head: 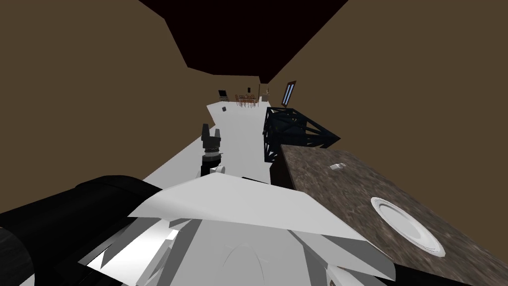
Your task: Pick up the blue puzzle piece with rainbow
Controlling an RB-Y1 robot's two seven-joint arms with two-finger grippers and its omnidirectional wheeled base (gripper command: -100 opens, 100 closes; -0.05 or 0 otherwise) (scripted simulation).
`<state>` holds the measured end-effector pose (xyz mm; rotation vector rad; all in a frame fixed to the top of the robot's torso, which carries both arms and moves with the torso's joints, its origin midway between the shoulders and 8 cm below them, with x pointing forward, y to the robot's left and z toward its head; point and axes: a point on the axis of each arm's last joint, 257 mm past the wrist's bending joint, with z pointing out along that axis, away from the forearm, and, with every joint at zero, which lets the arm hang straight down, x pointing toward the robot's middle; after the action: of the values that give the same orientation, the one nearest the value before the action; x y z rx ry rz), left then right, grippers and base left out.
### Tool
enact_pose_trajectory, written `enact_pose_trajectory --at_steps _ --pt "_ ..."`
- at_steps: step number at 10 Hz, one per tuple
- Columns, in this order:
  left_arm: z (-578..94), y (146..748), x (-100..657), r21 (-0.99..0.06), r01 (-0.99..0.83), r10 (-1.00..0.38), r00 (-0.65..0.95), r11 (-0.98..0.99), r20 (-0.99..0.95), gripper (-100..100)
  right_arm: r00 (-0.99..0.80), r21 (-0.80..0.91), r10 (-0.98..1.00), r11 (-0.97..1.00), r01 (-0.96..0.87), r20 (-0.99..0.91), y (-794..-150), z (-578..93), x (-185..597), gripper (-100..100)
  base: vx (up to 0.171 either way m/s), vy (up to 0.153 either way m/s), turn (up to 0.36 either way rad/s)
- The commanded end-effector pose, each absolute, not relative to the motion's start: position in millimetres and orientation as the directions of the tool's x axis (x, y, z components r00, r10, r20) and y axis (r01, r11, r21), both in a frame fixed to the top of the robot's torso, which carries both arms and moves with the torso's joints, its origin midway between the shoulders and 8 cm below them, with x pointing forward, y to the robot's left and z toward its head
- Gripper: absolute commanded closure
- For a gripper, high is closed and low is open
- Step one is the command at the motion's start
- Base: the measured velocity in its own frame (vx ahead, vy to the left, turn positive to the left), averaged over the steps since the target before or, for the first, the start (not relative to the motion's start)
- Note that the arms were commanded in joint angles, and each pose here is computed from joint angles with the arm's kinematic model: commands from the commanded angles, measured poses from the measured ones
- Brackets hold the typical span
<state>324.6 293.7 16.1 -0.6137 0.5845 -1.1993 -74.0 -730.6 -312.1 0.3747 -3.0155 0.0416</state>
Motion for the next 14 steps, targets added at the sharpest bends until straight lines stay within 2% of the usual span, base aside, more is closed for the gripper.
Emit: enact_pose_trajectory --at_steps 1,2,3,5,6,8,9,10,13,14 --pt "16.1 293.7 324.6 -0.708 0.663 -0.962 0.259 0.244 -0.089 0 -0.966 -0.032 -0.236 0.97 -0.241 0.107 -737.2 -306.2 -82.1 -100 0.049 0.019 -0.022" --pt "16.1 293.7 324.6 -0.708 0.663 -0.962 0.259 0.244 -0.089 0 -0.968 -0.041 -0.236 0.97 -0.24 0.086 -738.7 -305.9 -73.4 -100 0.022 0.007 -0.002" --pt "16.2 293.7 324.6 -0.708 0.663 -0.962 0.259 0.244 -0.089 0 -0.967 -0.004 -0.23 0.973 -0.232 0.108 -729.5 -313.1 -100.9 -100 0.042 0.016 -0.018" --pt "16.1 293.7 324.6 -0.708 0.663 -0.962 0.259 0.244 -0.089 0 -0.972 -0.05 -0.218 0.974 -0.223 0.086 -743.5 -303.9 -92.1 -100 0.039 0.014 -0.013" --pt "16.2 293.7 324.6 -0.708 0.663 -0.962 0.259 0.244 -0.089 0 -0.972 -0.025 -0.203 0.978 -0.207 0.115 -736.9 -306.7 -123.8 -100 0.046 0.01 -0.009" --pt "16.1 293.7 324.6 -0.708 0.663 -0.962 0.259 0.244 -0.089 0 -0.978 -0.061 -0.19 0.979 -0.195 0.089 -747.0 -299.7 -115.6 -100 0.039 0.016 -0.014" --pt "16.2 293.7 324.6 -0.708 0.663 -0.962 0.259 0.244 -0.089 0 -0.977 -0.012 -0.179 0.983 -0.182 0.119 -730.5 -304.2 -149.3 -100 0.04 0.023 -0.01" --pt "16.1 293.7 324.6 -0.708 0.663 -0.962 0.259 0.244 -0.089 0 -0.981 -0.063 -0.162 0.984 -0.169 0.107 -746.2 -296.4 -143.8 -100 0.05 0.021 -0.023" --pt "16.2 293.7 324.6 -0.707 0.663 -0.962 0.259 0.244 -0.089 0 -0.983 -0.072 -0.154 0.984 -0.162 0.099 -747.1 -294.5 -144.4 -100 0.011 0.005 0.0" --pt "16.2 293.7 324.6 -0.707 0.663 -0.962 0.259 0.244 -0.089 0 -0.983 -0.073 -0.154 0.984 -0.161 0.098 -747.4 -294.3 -144.4 100 0.0 0.0 0.0"
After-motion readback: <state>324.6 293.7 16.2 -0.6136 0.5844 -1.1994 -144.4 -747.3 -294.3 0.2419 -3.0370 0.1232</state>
